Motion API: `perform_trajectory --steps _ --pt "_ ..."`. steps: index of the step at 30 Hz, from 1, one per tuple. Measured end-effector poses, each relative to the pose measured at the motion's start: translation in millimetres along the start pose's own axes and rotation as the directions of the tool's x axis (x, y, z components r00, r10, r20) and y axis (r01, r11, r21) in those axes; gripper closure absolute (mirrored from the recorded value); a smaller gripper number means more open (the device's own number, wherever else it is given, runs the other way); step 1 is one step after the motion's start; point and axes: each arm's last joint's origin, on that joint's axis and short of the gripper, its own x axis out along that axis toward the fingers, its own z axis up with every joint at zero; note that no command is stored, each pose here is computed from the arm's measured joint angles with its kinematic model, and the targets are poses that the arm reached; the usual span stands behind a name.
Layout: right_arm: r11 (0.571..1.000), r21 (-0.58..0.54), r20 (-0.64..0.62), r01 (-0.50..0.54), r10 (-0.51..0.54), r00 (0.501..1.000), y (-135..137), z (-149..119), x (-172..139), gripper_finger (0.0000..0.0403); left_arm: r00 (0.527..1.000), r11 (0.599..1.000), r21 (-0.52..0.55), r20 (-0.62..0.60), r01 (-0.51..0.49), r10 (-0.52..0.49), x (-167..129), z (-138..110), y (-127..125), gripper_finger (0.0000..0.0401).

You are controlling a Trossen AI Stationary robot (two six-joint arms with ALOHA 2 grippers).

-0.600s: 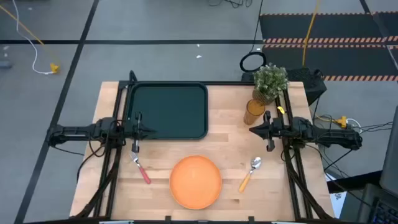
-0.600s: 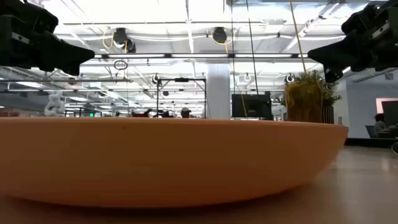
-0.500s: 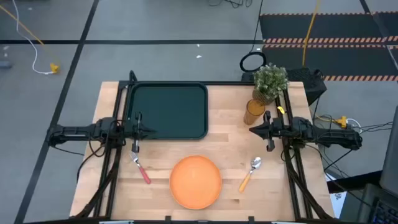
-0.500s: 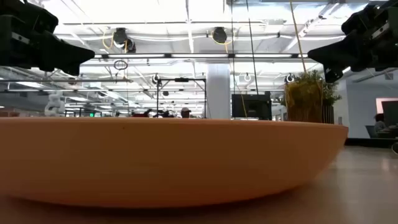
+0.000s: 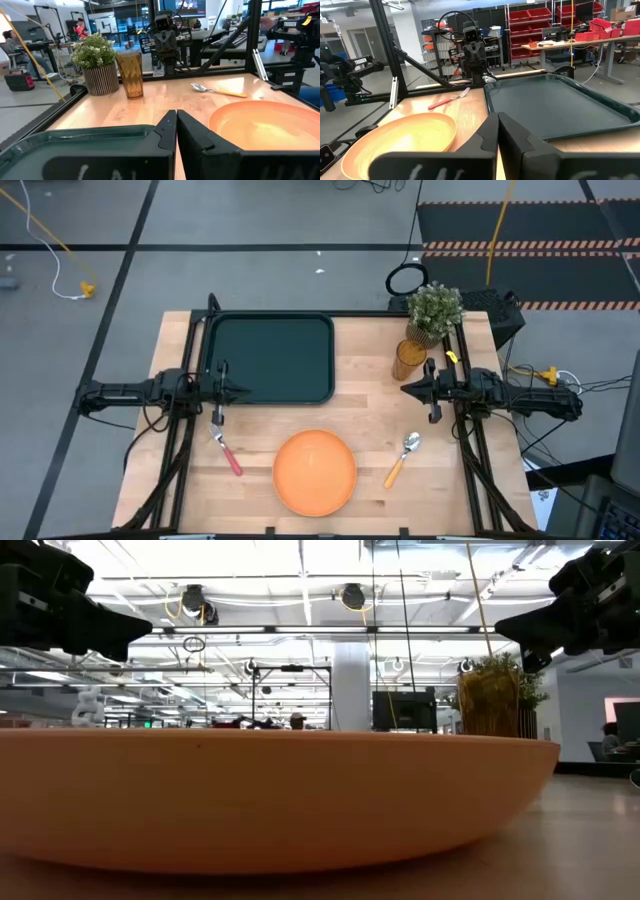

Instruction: Pick and place plate/cup/fork/spoon on tray

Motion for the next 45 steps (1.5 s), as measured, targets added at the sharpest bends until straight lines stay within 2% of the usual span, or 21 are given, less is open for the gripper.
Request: perform_trajectory --steps 26,34,45 --pt "1.0 0.0 0.0 0.0 0.0 1.0 0.0 0.0 0.0 0.0403 1.0 1.0 0.0 0.01 -0.012 0.012 0.1 0.8 0.5 0.0384" --pt "1.0 0.0 0.0 0.0 0.0 1.0 0.0 0.0 0.0 0.0403 1.0 0.999 0.046 0.015 -0.013 0.013 0.1 1.3 0.5 0.0384" --pt "1.0 0.0 0.0 0.0 0.0 1.0 0.0 0.0 0.0 0.0403 0.998 0.984 -0.178 0.066 -0.005 0.017 -0.2 6.2 1.0 0.0384"
